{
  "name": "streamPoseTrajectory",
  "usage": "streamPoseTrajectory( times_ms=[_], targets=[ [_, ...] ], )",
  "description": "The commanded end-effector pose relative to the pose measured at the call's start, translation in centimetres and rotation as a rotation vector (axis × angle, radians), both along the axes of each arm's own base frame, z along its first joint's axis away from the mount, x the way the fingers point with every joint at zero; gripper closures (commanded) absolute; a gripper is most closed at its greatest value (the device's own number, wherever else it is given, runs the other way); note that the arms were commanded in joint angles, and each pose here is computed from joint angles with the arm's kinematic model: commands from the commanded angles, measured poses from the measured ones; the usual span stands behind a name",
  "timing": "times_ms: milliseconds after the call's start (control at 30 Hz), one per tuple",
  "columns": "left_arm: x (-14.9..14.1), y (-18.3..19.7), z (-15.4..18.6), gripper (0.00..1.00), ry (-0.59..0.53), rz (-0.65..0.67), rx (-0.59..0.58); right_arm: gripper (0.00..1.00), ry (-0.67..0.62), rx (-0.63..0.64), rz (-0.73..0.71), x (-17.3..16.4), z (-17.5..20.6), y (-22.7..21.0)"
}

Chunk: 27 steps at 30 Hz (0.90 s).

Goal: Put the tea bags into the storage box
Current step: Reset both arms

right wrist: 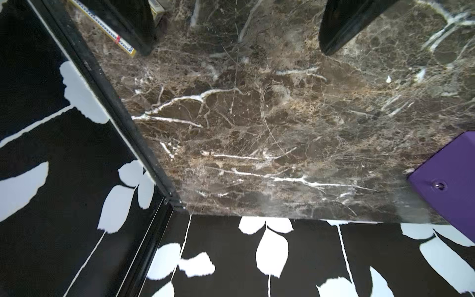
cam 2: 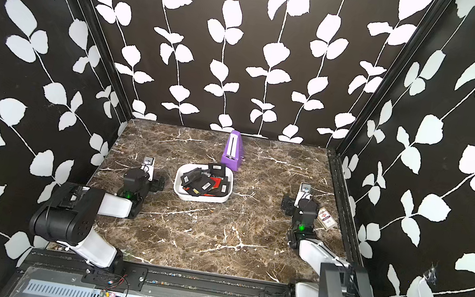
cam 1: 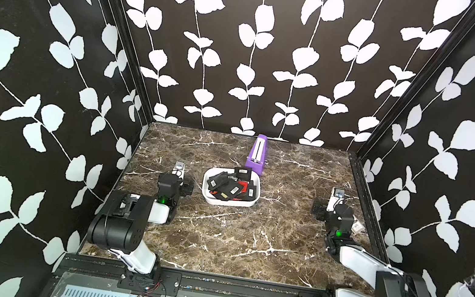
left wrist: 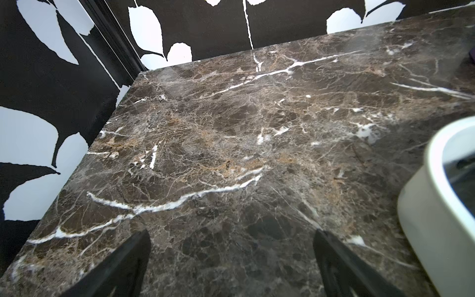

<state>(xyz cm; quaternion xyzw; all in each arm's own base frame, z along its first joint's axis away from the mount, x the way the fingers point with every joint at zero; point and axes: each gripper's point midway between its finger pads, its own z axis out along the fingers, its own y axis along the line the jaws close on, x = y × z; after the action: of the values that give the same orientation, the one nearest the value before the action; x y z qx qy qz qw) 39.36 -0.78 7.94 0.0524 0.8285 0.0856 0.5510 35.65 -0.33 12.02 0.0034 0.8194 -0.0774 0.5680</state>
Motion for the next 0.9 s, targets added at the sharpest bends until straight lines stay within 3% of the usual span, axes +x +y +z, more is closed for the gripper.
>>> streamPoseTrajectory(
  times_ms=[0,367,533,867],
  targets=[
    [0.6,0.1,1.7,0.01,-0.053,-0.006,-0.002,0.01,-0.03,-0.051,-0.007,0.2,0.4,-0.6],
    [0.6,0.0,1.7,0.01,-0.052,-0.007,-0.003,0.01,-0.025,-0.032,0.128,3.5,-2.6,1.1],
    [0.6,0.0,1.7,0.01,-0.053,-0.006,-0.001,0.01,0.026,0.005,0.041,4.1,-2.9,-0.8],
    [0.6,0.1,1.8,0.01,-0.055,-0.006,-0.001,0.01,0.032,0.004,0.039,4.0,-2.9,-0.8]
  ],
)
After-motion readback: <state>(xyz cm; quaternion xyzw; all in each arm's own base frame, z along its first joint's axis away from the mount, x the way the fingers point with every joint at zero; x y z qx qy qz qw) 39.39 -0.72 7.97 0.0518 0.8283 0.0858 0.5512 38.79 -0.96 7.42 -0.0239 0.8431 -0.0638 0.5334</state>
